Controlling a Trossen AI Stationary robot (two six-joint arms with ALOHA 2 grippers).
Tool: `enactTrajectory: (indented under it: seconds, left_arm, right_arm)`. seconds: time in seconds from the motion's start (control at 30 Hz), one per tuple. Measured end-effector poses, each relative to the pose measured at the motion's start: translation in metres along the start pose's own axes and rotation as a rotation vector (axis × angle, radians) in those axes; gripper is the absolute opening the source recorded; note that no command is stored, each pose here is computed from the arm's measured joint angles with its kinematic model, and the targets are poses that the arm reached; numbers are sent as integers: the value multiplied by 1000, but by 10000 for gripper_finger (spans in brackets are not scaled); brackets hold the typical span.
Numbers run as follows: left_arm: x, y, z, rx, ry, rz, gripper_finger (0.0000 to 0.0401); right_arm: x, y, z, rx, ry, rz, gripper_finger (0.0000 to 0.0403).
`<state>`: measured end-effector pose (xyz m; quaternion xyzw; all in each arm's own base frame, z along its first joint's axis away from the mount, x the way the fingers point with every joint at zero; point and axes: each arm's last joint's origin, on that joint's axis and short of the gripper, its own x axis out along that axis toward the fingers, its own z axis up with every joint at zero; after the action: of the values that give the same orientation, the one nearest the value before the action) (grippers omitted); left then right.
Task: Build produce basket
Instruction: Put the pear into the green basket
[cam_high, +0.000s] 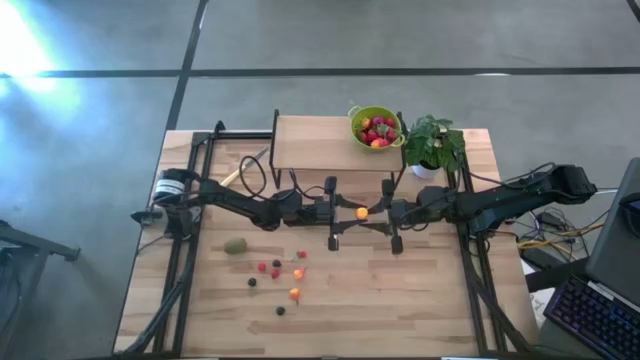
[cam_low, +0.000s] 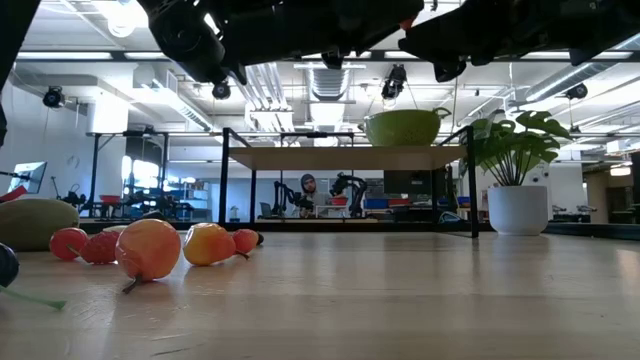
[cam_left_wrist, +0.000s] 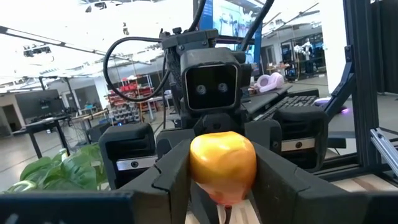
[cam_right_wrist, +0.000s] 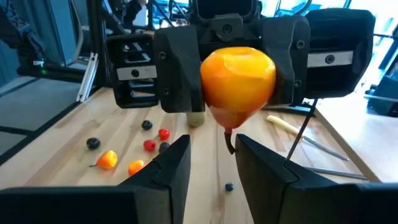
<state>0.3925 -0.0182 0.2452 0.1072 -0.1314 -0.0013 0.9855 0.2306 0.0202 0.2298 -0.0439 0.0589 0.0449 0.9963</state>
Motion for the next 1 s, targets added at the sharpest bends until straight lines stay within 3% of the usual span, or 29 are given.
enactTrajectory:
  seconds: [0.53,1.0]
  left_arm:
    - [0,1,1,1,-4,2,145]
    - [0,1,0,-37,3,2,161]
  right_arm:
    - [0,-2,3,1,-29,-53,15]
    - [0,-2,3,5,-25,-52,9]
